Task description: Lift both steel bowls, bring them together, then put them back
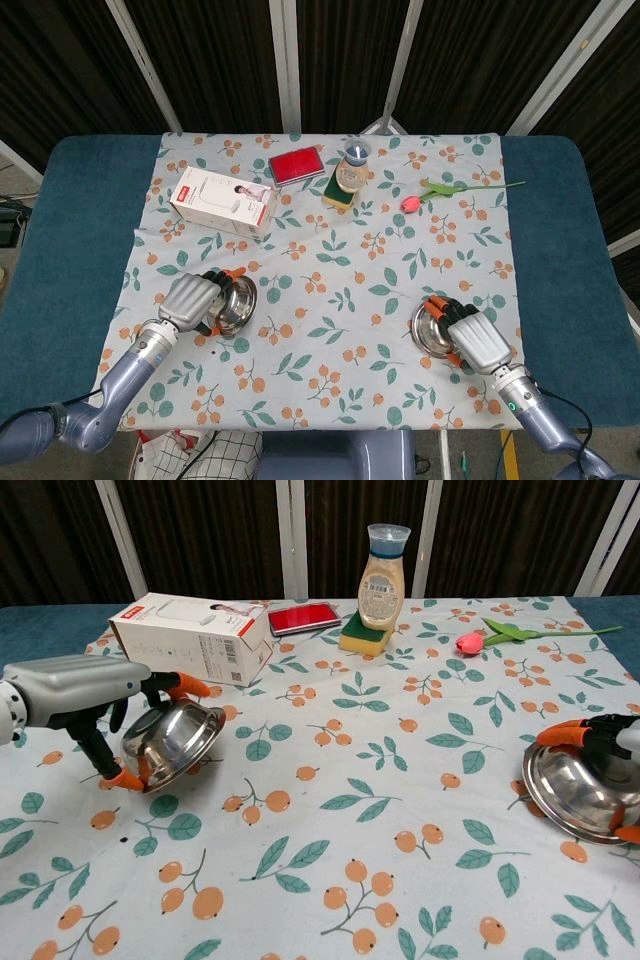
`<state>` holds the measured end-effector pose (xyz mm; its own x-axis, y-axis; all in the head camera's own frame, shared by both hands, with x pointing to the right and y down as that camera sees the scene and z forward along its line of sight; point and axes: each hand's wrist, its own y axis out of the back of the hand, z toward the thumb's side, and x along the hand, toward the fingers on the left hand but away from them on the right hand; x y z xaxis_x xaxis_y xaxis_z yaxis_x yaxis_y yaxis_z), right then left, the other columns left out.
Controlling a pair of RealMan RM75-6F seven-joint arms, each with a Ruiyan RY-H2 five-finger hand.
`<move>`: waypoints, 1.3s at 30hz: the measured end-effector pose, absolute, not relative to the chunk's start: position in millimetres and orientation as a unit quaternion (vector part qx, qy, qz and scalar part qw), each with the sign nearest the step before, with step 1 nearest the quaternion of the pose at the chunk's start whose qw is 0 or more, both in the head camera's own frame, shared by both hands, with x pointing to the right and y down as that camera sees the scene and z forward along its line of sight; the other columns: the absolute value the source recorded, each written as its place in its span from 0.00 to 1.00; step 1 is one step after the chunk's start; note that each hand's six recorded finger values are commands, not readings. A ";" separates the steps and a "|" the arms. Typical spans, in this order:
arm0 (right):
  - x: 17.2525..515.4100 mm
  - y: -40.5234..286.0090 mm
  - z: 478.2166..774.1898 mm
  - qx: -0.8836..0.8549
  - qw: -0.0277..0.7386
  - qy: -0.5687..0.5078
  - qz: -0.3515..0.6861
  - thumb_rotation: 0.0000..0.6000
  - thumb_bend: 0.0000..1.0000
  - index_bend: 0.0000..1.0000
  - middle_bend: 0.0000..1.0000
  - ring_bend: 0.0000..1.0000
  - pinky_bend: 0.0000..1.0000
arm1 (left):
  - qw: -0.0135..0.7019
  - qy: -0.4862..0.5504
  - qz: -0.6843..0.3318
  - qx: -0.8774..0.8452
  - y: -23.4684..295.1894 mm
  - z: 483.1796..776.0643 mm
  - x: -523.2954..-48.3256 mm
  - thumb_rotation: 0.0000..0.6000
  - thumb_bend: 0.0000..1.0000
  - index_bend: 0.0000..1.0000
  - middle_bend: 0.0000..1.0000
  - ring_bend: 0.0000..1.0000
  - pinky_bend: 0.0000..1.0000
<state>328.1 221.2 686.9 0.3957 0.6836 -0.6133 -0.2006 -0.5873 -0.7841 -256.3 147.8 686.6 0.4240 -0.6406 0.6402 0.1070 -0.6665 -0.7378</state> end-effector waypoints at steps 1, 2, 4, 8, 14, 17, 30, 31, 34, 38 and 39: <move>327.5 222.2 686.7 -0.723 0.416 -0.168 0.525 1.00 0.37 0.01 0.15 0.23 0.36 | 0.366 0.174 -0.509 -0.760 148.4 687.9 -256.7 1.00 0.07 0.00 0.12 0.04 0.30; 326.5 223.2 686.2 -0.726 0.411 -0.170 0.525 1.00 0.37 0.00 0.09 0.18 0.32 | 0.364 0.173 -0.510 -0.760 148.9 688.8 -256.9 1.00 0.06 0.00 0.09 0.02 0.27; 323.7 225.1 684.3 -0.732 0.398 -0.174 0.524 1.00 0.37 0.00 0.02 0.11 0.27 | 0.361 0.171 -0.511 -0.761 149.3 690.3 -256.8 1.00 0.03 0.00 0.02 0.00 0.21; 315.1 228.5 679.0 -0.751 0.363 -0.191 0.518 0.93 0.37 0.00 0.00 0.03 0.22 | 0.359 0.177 -0.507 -0.763 149.0 689.9 -254.2 1.00 0.01 0.00 0.00 0.00 0.17; 297.1 229.9 668.5 -0.777 0.324 -0.207 0.499 0.87 0.35 0.00 0.00 0.00 0.16 | 0.349 0.194 -0.495 -0.771 150.3 688.4 -251.6 1.00 0.00 0.00 0.00 0.00 0.11; 288.4 231.0 664.7 -0.790 0.300 -0.215 0.490 0.87 0.35 0.00 0.00 0.00 0.13 | 0.345 0.201 -0.490 -0.775 151.2 687.9 -251.8 1.00 0.00 0.00 0.00 0.00 0.11; 299.8 195.3 606.3 -0.747 0.375 -0.326 0.442 0.99 0.35 0.00 0.00 0.00 0.00 | 0.408 0.224 -0.493 -0.735 174.4 656.5 -305.3 1.00 0.00 0.00 0.00 0.00 0.06; 306.2 193.0 601.7 -0.736 0.384 -0.337 0.445 0.99 0.35 0.00 0.00 0.00 0.00 | 0.415 0.225 -0.504 -0.724 180.3 653.4 -317.1 1.00 0.01 0.00 0.00 0.00 0.06; 334.2 192.7 589.5 -0.689 0.415 -0.363 0.471 0.99 0.35 0.00 0.00 0.00 0.00 | 0.429 0.225 -0.542 -0.686 197.1 644.9 -348.6 1.00 0.01 0.00 0.00 0.00 0.05; 372.3 208.0 577.5 -0.632 0.436 -0.377 0.518 0.99 0.35 0.00 0.00 0.00 0.00 | 0.426 0.239 -0.610 -0.624 222.8 630.8 -395.3 1.00 0.01 0.00 0.00 0.00 0.05; 382.0 212.3 572.7 -0.616 0.443 -0.384 0.526 0.99 0.35 0.00 0.00 0.00 0.00 | 0.422 0.247 -0.624 -0.609 228.4 626.5 -406.2 1.00 0.02 0.00 0.00 0.00 0.05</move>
